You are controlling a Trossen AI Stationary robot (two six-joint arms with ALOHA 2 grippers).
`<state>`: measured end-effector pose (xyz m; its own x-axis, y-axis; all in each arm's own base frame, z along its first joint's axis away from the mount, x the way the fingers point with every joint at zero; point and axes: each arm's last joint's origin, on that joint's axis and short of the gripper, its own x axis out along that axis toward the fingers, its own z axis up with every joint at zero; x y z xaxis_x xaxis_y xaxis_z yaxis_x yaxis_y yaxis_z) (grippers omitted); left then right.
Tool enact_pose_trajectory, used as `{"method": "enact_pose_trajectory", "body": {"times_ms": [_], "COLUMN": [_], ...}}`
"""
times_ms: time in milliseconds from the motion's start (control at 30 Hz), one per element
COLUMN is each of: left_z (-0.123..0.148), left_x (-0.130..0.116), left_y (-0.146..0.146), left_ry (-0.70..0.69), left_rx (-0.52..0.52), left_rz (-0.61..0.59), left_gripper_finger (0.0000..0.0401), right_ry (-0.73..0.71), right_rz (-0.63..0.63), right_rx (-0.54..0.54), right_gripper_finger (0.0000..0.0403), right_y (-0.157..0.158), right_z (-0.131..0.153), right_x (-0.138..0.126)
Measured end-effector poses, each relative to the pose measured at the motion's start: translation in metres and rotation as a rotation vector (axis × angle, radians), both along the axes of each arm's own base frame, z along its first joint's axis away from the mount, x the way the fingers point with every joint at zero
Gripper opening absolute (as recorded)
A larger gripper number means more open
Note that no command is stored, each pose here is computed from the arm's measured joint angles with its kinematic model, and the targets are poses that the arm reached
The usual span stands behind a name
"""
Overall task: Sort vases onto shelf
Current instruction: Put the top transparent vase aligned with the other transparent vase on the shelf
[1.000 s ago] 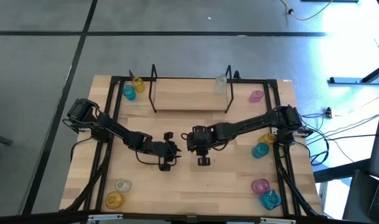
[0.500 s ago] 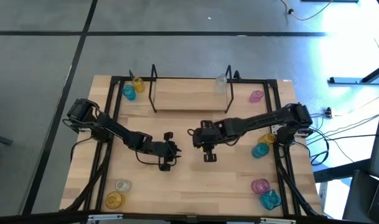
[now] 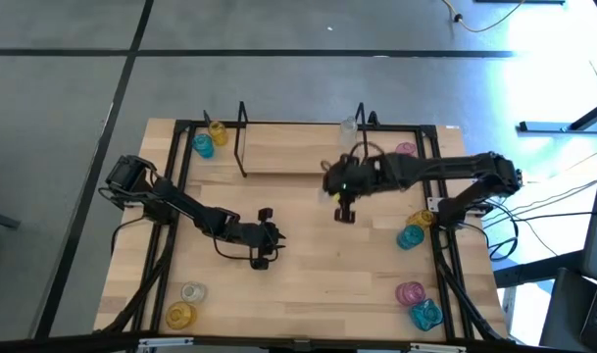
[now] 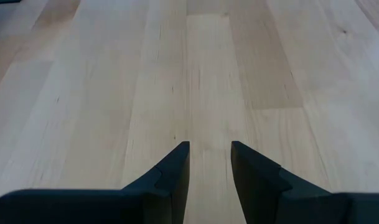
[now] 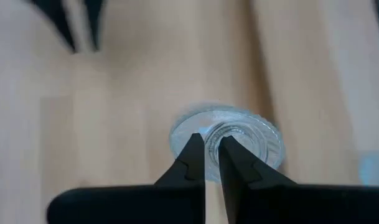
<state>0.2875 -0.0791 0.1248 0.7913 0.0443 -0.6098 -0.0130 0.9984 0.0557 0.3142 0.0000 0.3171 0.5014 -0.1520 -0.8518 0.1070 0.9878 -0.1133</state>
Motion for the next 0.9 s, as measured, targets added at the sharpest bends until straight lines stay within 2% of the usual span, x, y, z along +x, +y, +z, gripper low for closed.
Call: {"method": "enact_pose_trajectory", "body": {"times_ms": [133,467,700,900], "left_z": [0.000,0.000,0.000,0.000], "left_x": [0.000,0.000,0.000,0.000], "left_y": [0.000,0.000,0.000,0.000], "left_ry": [0.000,0.000,0.000,0.000], "left_rx": [0.000,0.000,0.000,0.000], "left_rz": [0.000,0.000,0.000,0.000], "left_gripper_finger": [0.0110,0.0110,0.0110,0.0110], "right_ry": [-0.028,-0.001,0.006,0.029], "right_rz": [-0.100,-0.307,-0.377,-0.419], "right_rx": [-0.006,-0.001,0.010,0.046], "right_gripper_finger": [0.0008,0.0013,0.0014,0.0014], "right_y": [-0.030,-0.090,-0.113,-0.121], "right_z": [0.008,0.006,0.003,-0.009], "right_x": [-0.007,-0.021,-0.026,-0.019]}}
